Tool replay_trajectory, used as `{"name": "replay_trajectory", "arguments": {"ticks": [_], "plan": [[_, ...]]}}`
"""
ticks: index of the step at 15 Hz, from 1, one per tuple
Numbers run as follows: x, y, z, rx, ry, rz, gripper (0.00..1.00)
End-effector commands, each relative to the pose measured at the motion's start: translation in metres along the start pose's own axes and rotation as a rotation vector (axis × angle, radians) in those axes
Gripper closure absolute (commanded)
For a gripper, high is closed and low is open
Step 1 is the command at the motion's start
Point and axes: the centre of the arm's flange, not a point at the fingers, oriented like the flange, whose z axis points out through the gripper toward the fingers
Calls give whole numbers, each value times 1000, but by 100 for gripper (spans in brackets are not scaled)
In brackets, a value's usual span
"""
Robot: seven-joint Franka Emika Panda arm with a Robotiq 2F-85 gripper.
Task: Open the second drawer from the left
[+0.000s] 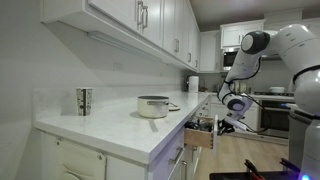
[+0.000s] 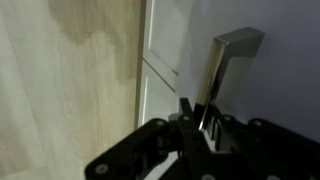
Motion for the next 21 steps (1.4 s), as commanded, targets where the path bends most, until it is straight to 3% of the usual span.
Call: {"name": "replay_trajectory", "arguments": {"ticks": [1,8,21], "plan": [[0,12,-55,-31,38,5,95],[6,32,-99,-99,79,-11,95],[5,66,-126,-258,61,36,95]]}}
